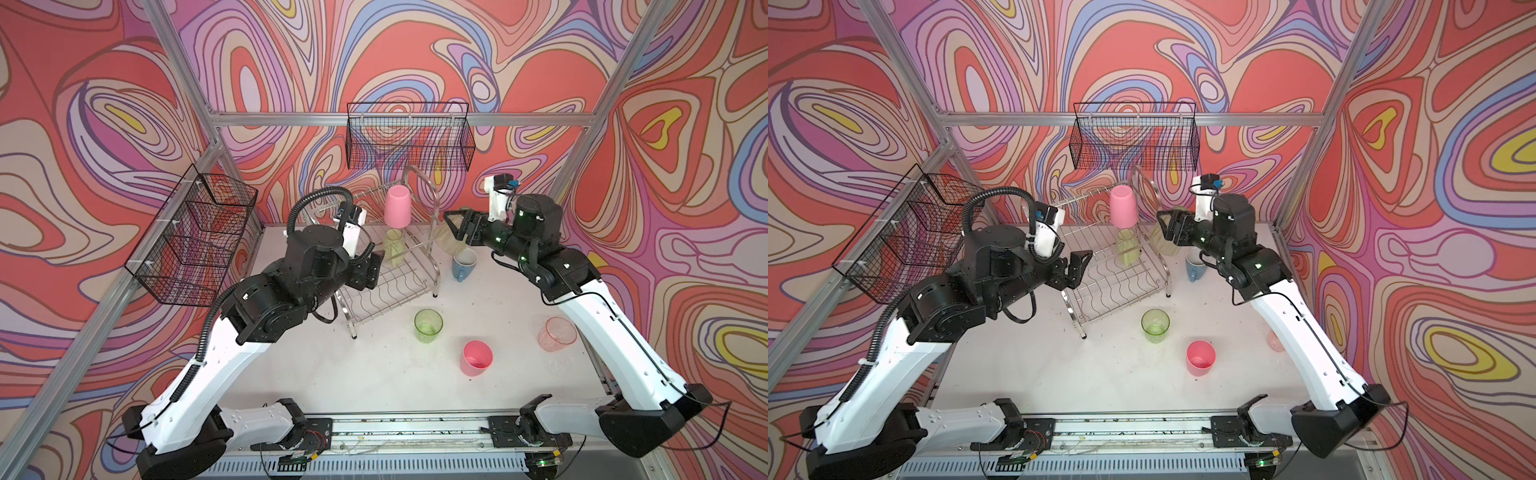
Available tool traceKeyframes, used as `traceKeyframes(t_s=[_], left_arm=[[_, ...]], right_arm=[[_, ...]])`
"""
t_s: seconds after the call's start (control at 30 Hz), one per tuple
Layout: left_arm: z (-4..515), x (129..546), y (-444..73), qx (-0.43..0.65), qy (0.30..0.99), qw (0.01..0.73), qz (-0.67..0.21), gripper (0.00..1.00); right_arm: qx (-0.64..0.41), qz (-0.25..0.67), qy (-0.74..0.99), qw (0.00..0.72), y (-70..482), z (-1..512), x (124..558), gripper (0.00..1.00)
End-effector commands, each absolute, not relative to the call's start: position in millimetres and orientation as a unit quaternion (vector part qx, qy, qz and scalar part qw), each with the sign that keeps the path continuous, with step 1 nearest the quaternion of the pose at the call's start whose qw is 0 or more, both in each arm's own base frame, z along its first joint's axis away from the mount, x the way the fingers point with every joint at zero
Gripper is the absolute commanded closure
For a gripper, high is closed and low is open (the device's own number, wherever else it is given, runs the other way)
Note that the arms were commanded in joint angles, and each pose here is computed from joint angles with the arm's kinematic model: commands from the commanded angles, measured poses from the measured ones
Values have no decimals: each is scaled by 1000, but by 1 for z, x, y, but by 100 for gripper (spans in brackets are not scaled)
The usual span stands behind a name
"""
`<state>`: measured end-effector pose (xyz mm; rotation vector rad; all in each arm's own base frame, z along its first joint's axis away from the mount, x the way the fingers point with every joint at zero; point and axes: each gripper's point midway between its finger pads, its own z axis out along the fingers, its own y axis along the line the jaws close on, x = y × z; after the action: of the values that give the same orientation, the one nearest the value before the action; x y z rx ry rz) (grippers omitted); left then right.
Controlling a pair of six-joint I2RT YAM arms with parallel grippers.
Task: Load the cups into the dish rack
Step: 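Carry the green glass with the right gripper over the rack while left gripper withdraws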
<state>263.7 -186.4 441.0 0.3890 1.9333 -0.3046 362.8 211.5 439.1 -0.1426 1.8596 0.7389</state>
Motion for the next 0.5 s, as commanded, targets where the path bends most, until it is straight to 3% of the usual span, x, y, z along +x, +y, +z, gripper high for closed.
traceKeyframes(t_s=[0.0,0.47], left_arm=[[448,257,-160,159,818,544,-100,12],[442,280,-90,53,839,533,-91,12]], right_arm=[[-92,269,773,567,228,455,366,50],[-189,215,759,584,331,463,385,52]])
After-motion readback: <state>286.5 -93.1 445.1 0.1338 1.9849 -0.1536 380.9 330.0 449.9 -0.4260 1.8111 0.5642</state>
